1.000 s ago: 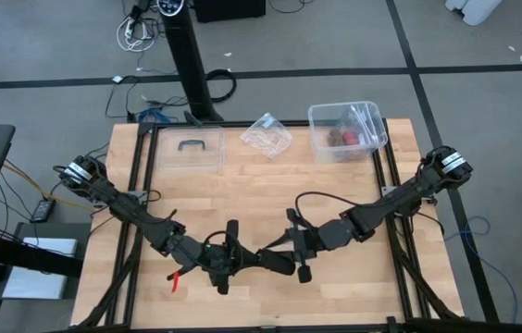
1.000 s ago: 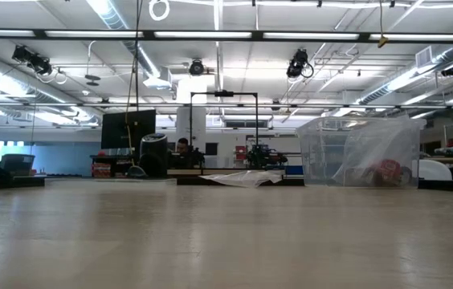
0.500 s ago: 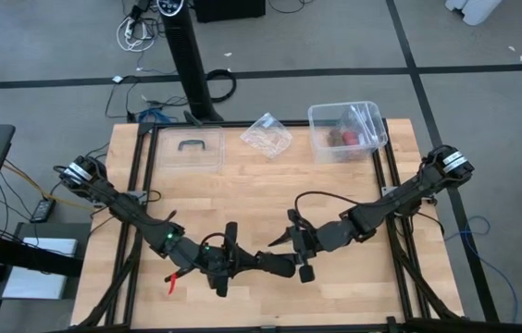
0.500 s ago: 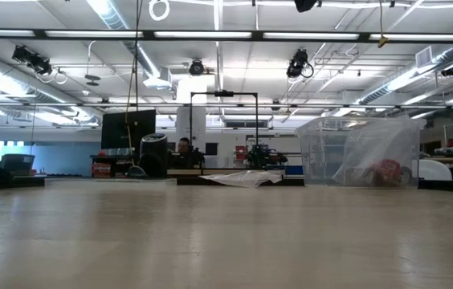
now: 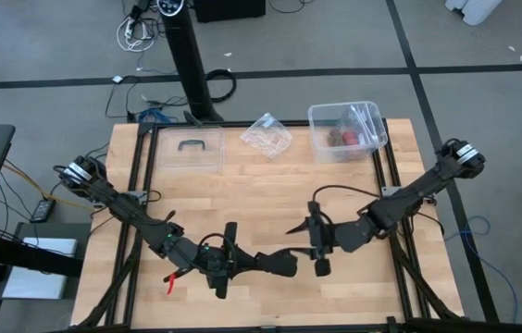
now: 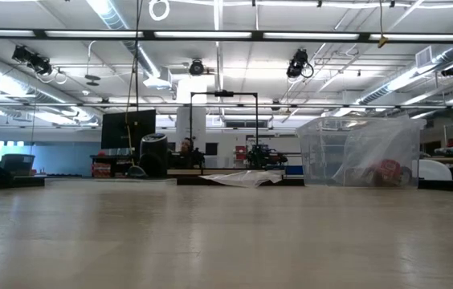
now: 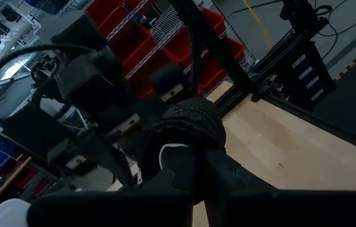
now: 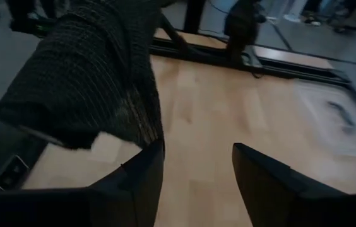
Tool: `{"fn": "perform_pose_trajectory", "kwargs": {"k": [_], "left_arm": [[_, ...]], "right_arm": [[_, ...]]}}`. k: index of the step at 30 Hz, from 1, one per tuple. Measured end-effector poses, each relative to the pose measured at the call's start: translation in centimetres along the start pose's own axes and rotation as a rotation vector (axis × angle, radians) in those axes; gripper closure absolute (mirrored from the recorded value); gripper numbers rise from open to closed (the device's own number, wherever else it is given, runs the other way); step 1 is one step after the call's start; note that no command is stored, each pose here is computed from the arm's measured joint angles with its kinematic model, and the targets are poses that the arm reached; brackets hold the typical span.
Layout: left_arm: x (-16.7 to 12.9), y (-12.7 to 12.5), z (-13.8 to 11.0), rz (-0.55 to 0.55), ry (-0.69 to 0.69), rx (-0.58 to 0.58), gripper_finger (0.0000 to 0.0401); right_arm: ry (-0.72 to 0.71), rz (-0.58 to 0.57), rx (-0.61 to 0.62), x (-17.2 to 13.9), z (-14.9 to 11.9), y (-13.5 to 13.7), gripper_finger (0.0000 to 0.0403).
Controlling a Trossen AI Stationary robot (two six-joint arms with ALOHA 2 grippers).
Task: Roll bandage
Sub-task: Roll the black bandage
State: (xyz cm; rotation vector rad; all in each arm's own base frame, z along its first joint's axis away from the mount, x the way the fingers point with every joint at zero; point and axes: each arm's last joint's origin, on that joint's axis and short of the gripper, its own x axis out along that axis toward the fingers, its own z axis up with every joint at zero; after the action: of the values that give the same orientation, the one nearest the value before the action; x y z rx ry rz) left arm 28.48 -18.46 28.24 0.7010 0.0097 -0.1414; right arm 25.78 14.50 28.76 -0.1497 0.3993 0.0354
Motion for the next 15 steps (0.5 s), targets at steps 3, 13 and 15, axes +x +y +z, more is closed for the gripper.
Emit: {"fn": "perform_pose_trajectory", "kwargs": {"k": [3, 13, 15], "left_arm": [[-0.1, 0.1, 0.2, -0.005, -0.013, -0.010, 0.0383], [-0.1, -0.1, 0.0, -0.017, 0.002, -0.030, 0.0383], [-0.1, -0.1, 0.0, -0.021, 0.009, -0.041, 0.0383]], "right_arm": [[0.015, -0.048, -0.021, -1.2, 0.0, -0.3, 0.0206], [-0.035, -0.079, -0.013, -3.9, 0.9, -0.7, 0.0197], [-0.055, -0.069, -0.005, -4.5, 1.1, -0.7, 0.0197]]}}
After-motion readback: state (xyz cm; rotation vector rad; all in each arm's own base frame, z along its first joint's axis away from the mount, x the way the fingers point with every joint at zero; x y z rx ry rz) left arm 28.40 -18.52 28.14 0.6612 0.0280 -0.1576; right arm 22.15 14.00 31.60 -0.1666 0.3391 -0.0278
